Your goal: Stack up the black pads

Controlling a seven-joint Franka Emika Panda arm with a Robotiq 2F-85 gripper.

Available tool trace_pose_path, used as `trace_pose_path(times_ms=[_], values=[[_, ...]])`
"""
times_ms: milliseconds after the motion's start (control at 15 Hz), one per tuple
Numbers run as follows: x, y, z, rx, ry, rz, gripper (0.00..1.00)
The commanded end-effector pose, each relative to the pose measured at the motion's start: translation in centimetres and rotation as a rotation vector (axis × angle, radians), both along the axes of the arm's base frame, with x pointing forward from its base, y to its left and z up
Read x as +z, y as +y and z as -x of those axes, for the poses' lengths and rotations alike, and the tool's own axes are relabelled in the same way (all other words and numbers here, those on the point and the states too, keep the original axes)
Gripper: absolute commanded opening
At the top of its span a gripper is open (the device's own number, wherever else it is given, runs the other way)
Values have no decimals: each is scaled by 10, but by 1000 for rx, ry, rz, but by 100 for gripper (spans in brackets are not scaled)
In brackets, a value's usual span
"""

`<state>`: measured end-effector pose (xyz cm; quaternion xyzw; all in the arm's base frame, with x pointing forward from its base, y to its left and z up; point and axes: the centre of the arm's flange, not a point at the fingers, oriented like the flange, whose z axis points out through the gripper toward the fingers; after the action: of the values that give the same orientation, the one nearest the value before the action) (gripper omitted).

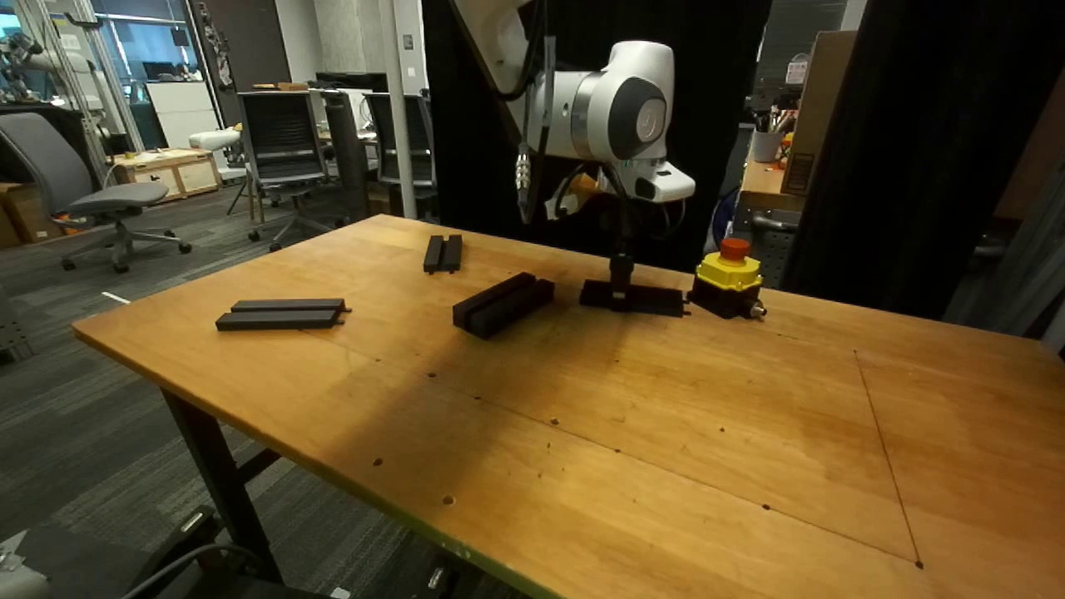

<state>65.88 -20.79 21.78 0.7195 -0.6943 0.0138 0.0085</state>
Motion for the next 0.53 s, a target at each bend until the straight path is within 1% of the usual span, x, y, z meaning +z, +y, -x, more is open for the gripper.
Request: trace_pose_path(times_ms=[0, 200, 400, 467], values=[[23, 15, 7, 65, 4, 8, 46], [46, 34, 11, 106, -11, 18, 46], [76, 52, 15, 148, -33, 61, 46], [87, 59, 16, 180, -43, 67, 46]])
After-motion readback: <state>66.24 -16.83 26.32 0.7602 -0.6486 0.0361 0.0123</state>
